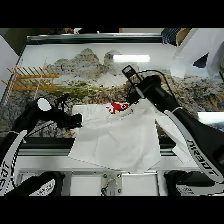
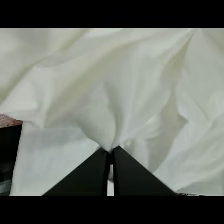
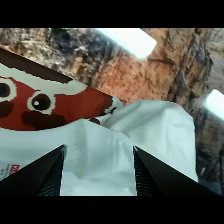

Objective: Fold the clothes and pants, and hang the long-sleeved shirts on hangers.

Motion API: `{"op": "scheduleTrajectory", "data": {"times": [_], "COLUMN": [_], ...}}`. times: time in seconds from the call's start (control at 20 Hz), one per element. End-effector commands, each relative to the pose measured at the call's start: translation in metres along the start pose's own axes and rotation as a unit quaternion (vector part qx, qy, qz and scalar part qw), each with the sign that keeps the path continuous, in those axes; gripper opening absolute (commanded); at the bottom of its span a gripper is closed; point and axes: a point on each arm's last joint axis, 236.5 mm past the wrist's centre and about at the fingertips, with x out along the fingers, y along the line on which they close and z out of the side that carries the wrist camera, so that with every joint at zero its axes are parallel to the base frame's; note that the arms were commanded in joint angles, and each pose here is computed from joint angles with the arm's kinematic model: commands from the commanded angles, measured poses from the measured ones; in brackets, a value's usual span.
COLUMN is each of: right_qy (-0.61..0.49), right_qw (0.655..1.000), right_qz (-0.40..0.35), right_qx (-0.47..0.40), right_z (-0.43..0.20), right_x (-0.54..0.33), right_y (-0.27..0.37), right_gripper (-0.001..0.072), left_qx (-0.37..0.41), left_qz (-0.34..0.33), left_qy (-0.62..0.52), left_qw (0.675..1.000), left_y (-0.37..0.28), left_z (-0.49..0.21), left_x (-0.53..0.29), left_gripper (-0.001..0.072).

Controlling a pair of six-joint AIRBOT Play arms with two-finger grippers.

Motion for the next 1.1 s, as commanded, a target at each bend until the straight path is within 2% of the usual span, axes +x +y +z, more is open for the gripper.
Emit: {"op": "scheduleTrajectory", "data": {"times": [0.0, 0.4, 0.5, 0.55, 0.75, 0.8, 0.85, 0.95, 1.05], "right_qy": [0.03, 0.068, 0.068, 0.069, 0.077, 0.073, 0.067, 0.066, 0.082], "right_qw": [0.996, 0.993, 0.992, 0.992, 0.988, 0.988, 0.989, 0.989, 0.986], "right_qz": [-0.079, -0.092, -0.102, -0.107, -0.131, -0.133, -0.133, -0.132, -0.128], "right_qx": [-0.015, 0.002, -0.003, -0.004, -0.008, -0.006, -0.002, 0.019, 0.074], "right_z": [-0.009, -0.026, -0.026, -0.026, -0.03, -0.029, -0.027, -0.03, -0.044], "right_x": [0.013, 0.026, 0.025, 0.024, 0.015, 0.01, 0.005, -0.006, -0.022], "right_y": [-0.011, -0.012, -0.017, -0.02, -0.033, -0.036, -0.038, -0.041, -0.042], "right_gripper": [0.045, 0.0442, 0.0188, 0.0167, 0.0158, 0.0061, 0.0021, 0.0021, 0.002], "left_qx": [0.0, 0.004, 0.004, 0.005, 0.009, 0.003, -0.004, -0.008, 0.002], "left_qz": [0.0, 0.0, 0.0, 0.0, 0.0, -0.001, -0.001, -0.003, -0.006], "left_qy": [0.0, 0.0, 0.0, 0.0, -0.004, -0.006, -0.009, -0.025, -0.056], "left_qw": [1.0, 1.0, 1.0, 1.0, 1.0, 1.0, 1.0, 1.0, 0.998], "left_y": [0.0, 0.0, 0.0, 0.0, 0.004, 0.007, 0.011, 0.014, 0.012], "left_z": [0.0, 0.0, 0.0, 0.0, 0.003, 0.004, 0.006, 0.01, 0.013], "left_x": [0.0, 0.0, 0.0, 0.0, -0.002, -0.004, -0.006, -0.016, -0.034], "left_gripper": [0.0015, 0.0015, 0.0015, 0.0015, 0.0015, 0.0015, 0.0015, 0.0015, 0.0015]}}
